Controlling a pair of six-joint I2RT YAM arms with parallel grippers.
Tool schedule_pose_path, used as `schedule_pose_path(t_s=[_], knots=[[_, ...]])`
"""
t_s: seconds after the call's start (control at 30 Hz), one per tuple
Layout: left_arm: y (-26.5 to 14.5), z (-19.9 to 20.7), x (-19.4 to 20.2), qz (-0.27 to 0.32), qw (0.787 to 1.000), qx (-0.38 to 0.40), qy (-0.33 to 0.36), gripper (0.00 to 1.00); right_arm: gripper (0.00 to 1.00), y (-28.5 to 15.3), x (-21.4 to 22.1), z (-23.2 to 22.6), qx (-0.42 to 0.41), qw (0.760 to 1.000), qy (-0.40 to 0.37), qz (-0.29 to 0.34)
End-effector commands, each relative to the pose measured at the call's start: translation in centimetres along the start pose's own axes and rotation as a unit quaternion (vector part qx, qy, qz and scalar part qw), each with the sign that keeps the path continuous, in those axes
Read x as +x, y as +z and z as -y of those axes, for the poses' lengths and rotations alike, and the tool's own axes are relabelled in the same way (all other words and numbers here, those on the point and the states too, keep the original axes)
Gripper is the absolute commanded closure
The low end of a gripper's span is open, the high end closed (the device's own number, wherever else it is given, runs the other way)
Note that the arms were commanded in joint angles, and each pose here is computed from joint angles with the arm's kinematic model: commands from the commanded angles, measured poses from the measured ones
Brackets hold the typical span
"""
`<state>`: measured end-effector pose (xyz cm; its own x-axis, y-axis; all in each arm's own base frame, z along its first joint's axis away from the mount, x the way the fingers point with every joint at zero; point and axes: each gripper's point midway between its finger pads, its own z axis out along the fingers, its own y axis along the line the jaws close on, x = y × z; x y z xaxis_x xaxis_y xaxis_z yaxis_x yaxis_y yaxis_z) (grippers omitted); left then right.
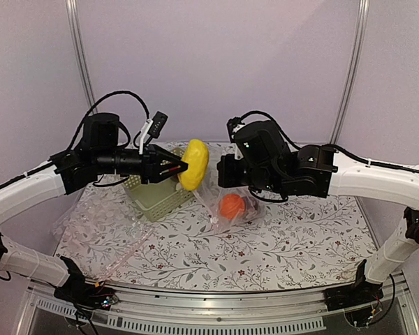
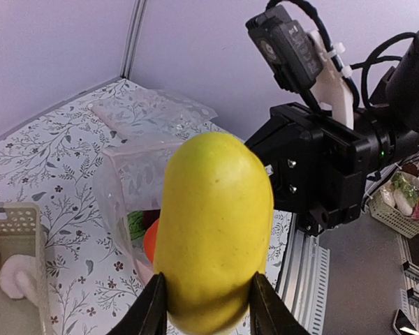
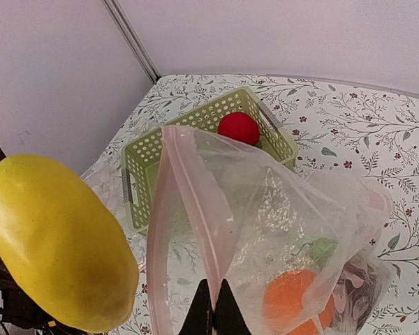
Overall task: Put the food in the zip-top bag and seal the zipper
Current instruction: Place the fake fruit in the zipper food storage bag.
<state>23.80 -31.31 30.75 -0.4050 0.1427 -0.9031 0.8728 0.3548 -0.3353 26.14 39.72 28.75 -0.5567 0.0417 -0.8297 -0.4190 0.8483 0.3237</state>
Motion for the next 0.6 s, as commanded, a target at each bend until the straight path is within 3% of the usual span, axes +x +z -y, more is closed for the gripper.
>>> schedule_pose_path(t_s=[0.0, 0.3, 0.57], knots=[[1.2, -0.4, -0.9, 0.022, 1.0, -0.015, -0.006, 0.65, 1.0, 0.0, -0.5, -1.3, -0.018, 1.0, 0.009, 0.003], [4.2, -1.7, 1.7, -0.036, 0.998, -0.029, -0.045, 0.65, 1.0, -0.1, -0.6, -1.5, -0.019, 1.0, 0.009, 0.007], [5.5, -2.0, 3.5, -0.081, 0.995, -0.047, -0.039, 0.65, 1.0, -0.4, -0.9, -1.5, -0.018, 1.0, 0.007, 0.013]])
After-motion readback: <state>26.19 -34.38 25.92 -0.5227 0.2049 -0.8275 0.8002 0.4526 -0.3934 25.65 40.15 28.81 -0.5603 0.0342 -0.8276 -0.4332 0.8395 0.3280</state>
